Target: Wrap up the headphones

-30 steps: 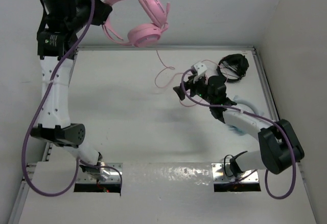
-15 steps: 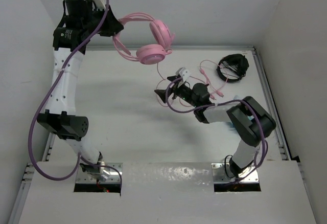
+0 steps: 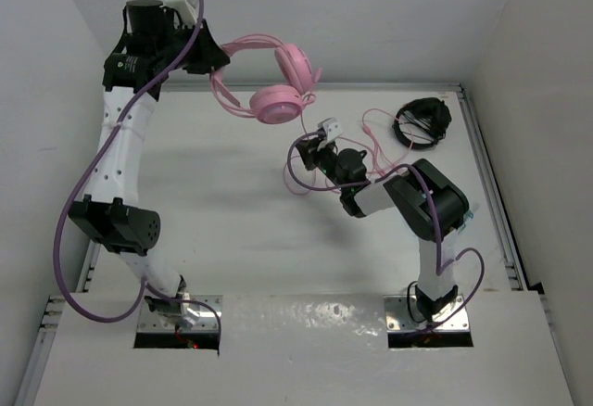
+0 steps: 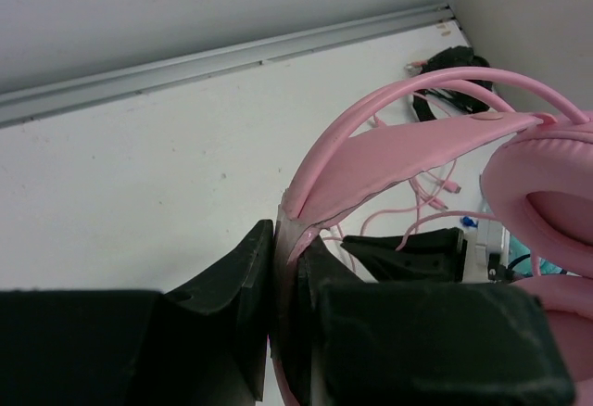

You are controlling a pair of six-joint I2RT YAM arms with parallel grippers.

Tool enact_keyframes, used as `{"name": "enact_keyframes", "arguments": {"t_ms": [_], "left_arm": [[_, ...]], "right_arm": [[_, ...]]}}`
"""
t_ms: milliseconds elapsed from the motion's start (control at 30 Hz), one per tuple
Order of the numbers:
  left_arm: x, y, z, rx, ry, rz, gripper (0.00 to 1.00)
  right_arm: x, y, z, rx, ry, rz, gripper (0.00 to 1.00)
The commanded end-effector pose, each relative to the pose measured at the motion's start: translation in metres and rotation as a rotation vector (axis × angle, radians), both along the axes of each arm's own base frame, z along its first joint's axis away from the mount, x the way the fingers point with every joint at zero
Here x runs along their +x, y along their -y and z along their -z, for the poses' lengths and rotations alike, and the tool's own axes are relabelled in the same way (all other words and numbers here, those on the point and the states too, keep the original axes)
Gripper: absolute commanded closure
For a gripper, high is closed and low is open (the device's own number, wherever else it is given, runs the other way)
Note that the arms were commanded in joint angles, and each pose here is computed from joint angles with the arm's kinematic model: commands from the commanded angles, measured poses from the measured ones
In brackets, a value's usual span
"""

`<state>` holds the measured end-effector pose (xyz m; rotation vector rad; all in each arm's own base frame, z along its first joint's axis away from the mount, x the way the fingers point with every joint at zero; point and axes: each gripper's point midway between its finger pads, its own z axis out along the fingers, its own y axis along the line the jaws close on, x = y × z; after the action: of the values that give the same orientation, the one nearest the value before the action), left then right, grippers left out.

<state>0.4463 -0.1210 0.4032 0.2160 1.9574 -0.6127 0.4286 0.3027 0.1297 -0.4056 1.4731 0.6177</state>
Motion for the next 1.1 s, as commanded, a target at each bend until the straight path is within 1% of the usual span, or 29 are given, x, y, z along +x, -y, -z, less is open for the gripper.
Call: {"name": "enact_keyframes", "arguments": {"t_ms": [0, 100, 167, 200, 233, 267, 300, 333, 367, 400, 433, 467, 500, 533, 567, 600, 633, 667, 700, 733, 767, 833, 867, 900, 933, 967, 1000, 1033, 1067], "left_arm": [[-0.012, 0.003, -0.038, -0.067, 0.098, 0.018, 1.00], [-0.006, -0.009, -0.027, -0.087, 0.070, -0.004, 1.00], [0.001, -0.019, -0.021, -0.110, 0.057, -0.018, 1.00], [0.002, -0.017, -0.012, -0.126, 0.030, -0.008, 1.00], [0.006, -0.016, -0.006, -0.129, 0.018, -0.003, 1.00], [0.009, -0.015, -0.003, -0.132, 0.019, 0.000, 1.00], [0.011, -0.014, 0.005, -0.144, -0.002, 0.004, 1.00], [0.015, -0.012, 0.011, -0.153, -0.015, 0.013, 1.00], [0.017, -0.010, 0.013, -0.165, -0.017, 0.023, 1.00], [0.016, -0.004, 0.024, -0.193, -0.054, 0.048, 1.00], [0.016, 0.001, 0.033, -0.214, -0.076, 0.076, 1.00], [0.016, 0.002, 0.038, -0.227, -0.092, 0.080, 1.00], [0.016, 0.003, 0.043, -0.234, -0.109, 0.078, 1.00], [0.016, 0.002, 0.048, -0.229, -0.118, 0.073, 1.00], [0.020, -0.004, 0.063, -0.210, -0.134, 0.033, 1.00], [0.021, -0.008, 0.069, -0.192, -0.128, 0.012, 1.00], [0.024, -0.012, 0.076, -0.177, -0.125, -0.014, 1.00], [0.030, -0.021, 0.093, -0.143, -0.134, -0.069, 1.00], [0.032, -0.026, 0.102, -0.111, -0.131, -0.083, 1.00], [0.035, -0.030, 0.111, -0.090, -0.130, -0.101, 1.00], [0.039, -0.040, 0.128, -0.038, -0.130, -0.142, 1.00], [0.046, -0.049, 0.145, 0.021, -0.115, -0.165, 1.00], [0.049, -0.060, 0.159, 0.085, -0.118, -0.213, 1.00], [0.051, -0.059, 0.169, 0.177, -0.100, -0.198, 1.00], [0.055, -0.063, 0.175, 0.248, -0.076, -0.205, 1.00], [0.054, -0.073, 0.188, 0.378, -0.062, -0.214, 1.00], [0.051, -0.064, 0.194, 0.436, -0.049, -0.181, 1.00], [0.049, -0.062, 0.199, 0.475, -0.038, -0.164, 1.00], [0.043, -0.059, 0.211, 0.531, -0.032, -0.113, 1.00]], "right_arm": [[0.004, 0.014, -0.088, 0.191, 0.260, 0.081, 1.00], [-0.013, 0.024, -0.081, 0.154, 0.240, 0.076, 1.00], [-0.032, 0.009, -0.071, 0.101, 0.208, -0.041, 1.00], [-0.044, 0.000, -0.078, 0.100, 0.200, -0.096, 1.00], [-0.060, -0.021, -0.074, 0.081, 0.172, -0.179, 1.00], [-0.066, -0.033, -0.051, 0.017, 0.074, -0.210, 1.00], [-0.069, -0.051, -0.061, -0.003, 0.078, -0.244, 1.00], [-0.091, -0.076, -0.033, -0.096, -0.018, -0.330, 1.00], [-0.097, -0.089, -0.027, -0.144, -0.036, -0.360, 1.00], [-0.093, -0.110, -0.038, -0.185, 0.005, -0.378, 1.00], [-0.101, -0.122, -0.025, -0.245, -0.036, -0.372, 1.00], [-0.098, -0.130, -0.027, -0.249, -0.040, -0.354, 1.00], [-0.092, -0.144, -0.046, -0.221, -0.018, -0.340, 1.00], [-0.092, -0.152, -0.031, -0.245, -0.062, -0.338, 1.00], [-0.089, -0.158, -0.034, -0.233, -0.092, -0.326, 1.00], [-0.084, -0.172, -0.057, -0.200, -0.079, -0.330, 1.00], [-0.087, -0.174, -0.043, -0.242, -0.144, -0.339, 1.00], [-0.094, -0.182, -0.047, -0.236, -0.172, -0.384, 1.00], [-0.095, -0.189, -0.065, -0.218, -0.169, -0.409, 0.99], [-0.105, -0.189, -0.060, -0.241, -0.211, -0.435, 0.99], [-0.113, -0.187, -0.070, -0.224, -0.223, -0.456, 0.99], [-0.122, -0.178, -0.073, -0.221, -0.260, -0.455, 1.00], [-0.128, -0.171, -0.081, -0.215, -0.276, -0.450, 1.00], [-0.129, -0.166, -0.082, -0.232, -0.296, -0.437, 1.00], [-0.138, -0.155, -0.067, -0.298, -0.373, -0.432, 1.00], [-0.137, -0.150, -0.076, -0.327, -0.381, -0.423, 1.00], [-0.135, -0.143, -0.074, -0.369, -0.399, -0.395, 1.00], [-0.141, -0.126, -0.057, -0.466, -0.470, -0.371, 1.00], [-0.134, -0.121, -0.070, -0.507, -0.441, -0.342, 1.00]]}}
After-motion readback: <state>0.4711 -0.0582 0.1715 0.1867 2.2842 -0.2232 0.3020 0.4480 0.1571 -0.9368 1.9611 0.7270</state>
